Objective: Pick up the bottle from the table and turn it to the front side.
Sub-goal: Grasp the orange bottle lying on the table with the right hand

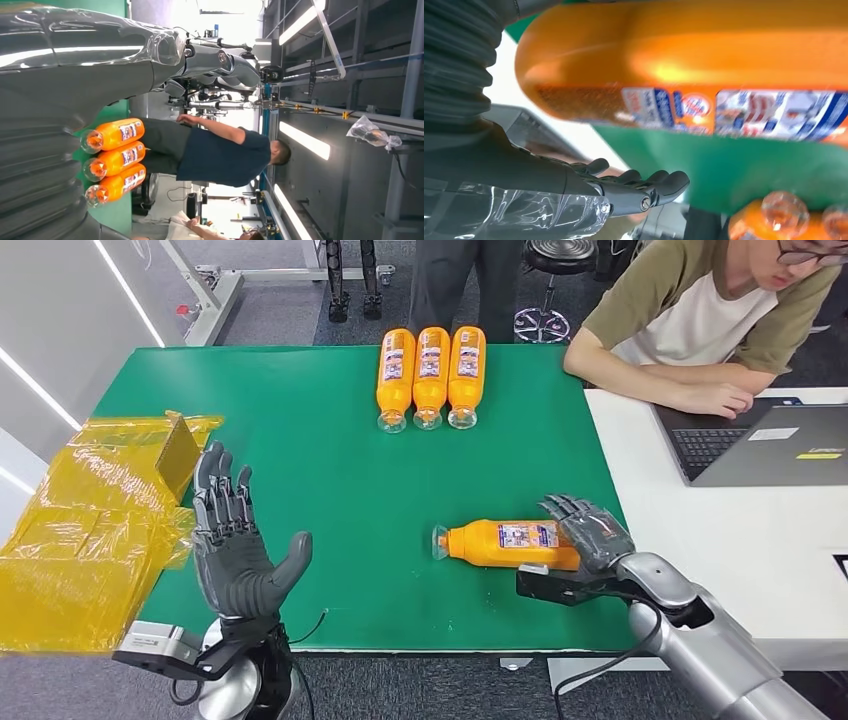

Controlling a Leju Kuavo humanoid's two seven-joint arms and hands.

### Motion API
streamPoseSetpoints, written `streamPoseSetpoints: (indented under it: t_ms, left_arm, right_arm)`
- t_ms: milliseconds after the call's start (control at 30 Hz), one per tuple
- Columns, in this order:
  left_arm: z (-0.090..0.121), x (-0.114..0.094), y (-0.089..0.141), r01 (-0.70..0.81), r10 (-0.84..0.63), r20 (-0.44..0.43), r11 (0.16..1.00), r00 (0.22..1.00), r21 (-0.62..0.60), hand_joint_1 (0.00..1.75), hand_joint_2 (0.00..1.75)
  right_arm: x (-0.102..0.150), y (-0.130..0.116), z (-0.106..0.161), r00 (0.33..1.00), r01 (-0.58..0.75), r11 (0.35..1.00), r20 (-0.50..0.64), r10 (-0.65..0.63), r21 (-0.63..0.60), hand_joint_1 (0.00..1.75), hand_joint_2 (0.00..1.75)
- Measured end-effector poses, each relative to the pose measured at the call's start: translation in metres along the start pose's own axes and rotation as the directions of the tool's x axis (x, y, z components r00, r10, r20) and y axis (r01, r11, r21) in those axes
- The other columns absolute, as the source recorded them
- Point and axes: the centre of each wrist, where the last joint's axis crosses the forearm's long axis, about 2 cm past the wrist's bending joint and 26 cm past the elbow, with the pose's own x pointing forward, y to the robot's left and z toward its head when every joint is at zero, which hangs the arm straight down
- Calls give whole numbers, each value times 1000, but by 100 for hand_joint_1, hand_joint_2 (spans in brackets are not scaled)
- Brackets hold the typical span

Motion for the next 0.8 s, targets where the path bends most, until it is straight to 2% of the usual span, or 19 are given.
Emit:
streamPoseSetpoints:
  t_ms: [367,400,433,533,567,633,800]
  left_arm:
    - [-3,1,0,-8,8,-5,1000,1000,18,0,175]
    - [-3,1,0,-8,8,-5,1000,1000,17,0,175]
    - [-4,1,0,-8,8,-4,1000,1000,17,0,175]
    - [-5,1,0,-8,8,-3,1000,1000,16,0,175]
    - [-5,1,0,-8,8,-3,1000,1000,16,0,175]
    - [-6,1,0,-9,9,-5,1000,1000,17,0,175]
    - [-5,1,0,-12,12,-9,1000,1000,19,0,175]
  right_arm:
    - [-7,10,-12,999,17,989,-43,-11,150,0,175]
    - [-8,10,-13,999,15,988,-46,-8,154,5,175]
    - [-8,10,-13,999,14,988,-47,-7,156,29,175]
    - [-10,10,-14,999,13,986,-50,-5,164,145,175]
    - [-10,10,-14,999,15,986,-50,-7,167,165,175]
    - [-10,10,-14,999,22,985,-50,-14,171,174,175]
    - [-9,12,-13,999,33,995,-33,-30,95,175,175]
